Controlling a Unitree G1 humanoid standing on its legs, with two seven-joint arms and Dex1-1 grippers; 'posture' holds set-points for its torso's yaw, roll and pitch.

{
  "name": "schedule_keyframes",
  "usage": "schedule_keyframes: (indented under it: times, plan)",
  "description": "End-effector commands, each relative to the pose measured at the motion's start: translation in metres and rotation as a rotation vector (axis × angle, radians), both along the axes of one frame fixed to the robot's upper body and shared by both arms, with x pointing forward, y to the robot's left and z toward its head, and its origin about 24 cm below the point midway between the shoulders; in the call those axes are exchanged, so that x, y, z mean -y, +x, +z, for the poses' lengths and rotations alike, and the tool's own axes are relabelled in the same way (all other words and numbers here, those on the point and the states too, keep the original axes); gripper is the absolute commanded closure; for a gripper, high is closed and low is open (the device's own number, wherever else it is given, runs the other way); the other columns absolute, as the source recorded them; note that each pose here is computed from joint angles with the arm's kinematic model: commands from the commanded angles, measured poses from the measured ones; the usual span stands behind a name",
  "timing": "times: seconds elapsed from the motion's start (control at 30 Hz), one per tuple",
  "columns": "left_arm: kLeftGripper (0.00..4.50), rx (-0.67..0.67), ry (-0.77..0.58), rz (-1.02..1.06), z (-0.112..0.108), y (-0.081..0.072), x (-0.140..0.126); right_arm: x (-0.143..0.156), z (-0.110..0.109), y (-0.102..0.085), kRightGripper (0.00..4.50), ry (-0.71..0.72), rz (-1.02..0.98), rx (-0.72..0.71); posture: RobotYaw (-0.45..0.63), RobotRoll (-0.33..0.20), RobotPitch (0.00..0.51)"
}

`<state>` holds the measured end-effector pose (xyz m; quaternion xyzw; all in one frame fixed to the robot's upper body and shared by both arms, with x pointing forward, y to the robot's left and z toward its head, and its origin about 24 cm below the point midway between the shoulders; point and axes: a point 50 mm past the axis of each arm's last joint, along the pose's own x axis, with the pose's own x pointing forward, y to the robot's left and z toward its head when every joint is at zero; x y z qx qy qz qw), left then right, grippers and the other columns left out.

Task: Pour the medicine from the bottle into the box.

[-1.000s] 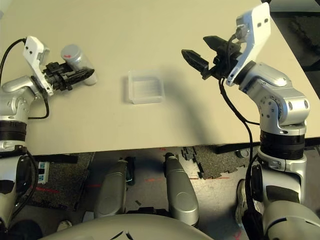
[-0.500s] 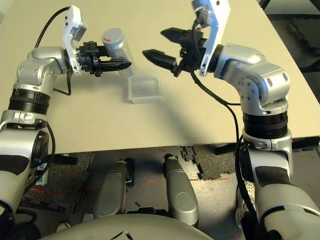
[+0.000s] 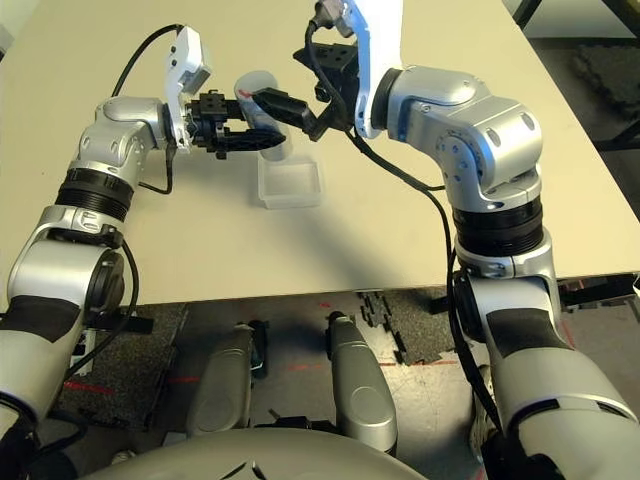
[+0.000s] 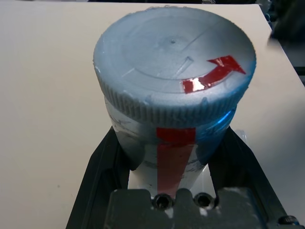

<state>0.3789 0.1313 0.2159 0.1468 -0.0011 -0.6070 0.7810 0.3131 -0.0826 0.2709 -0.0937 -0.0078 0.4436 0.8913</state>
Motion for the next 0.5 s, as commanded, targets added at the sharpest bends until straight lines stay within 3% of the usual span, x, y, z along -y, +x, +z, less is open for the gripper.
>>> schedule_keyframes:
  times: [0.03, 0.5]
  plan:
    - [2.06, 0.004, 0.018, -0.014, 0.0016, 0.0008, 0.0032, -0.0072, 0.0024, -0.0055, 0.00, -0.014, 0.018, 0.013, -0.06, 0.000, 0.200]
    - [2.06, -0.014, 0.009, -0.024, 0.0026, -0.0009, 0.0075, -0.0153, 0.0040, -0.0016, 0.00, -0.042, -0.027, 0.106, -0.07, 0.000, 0.206]
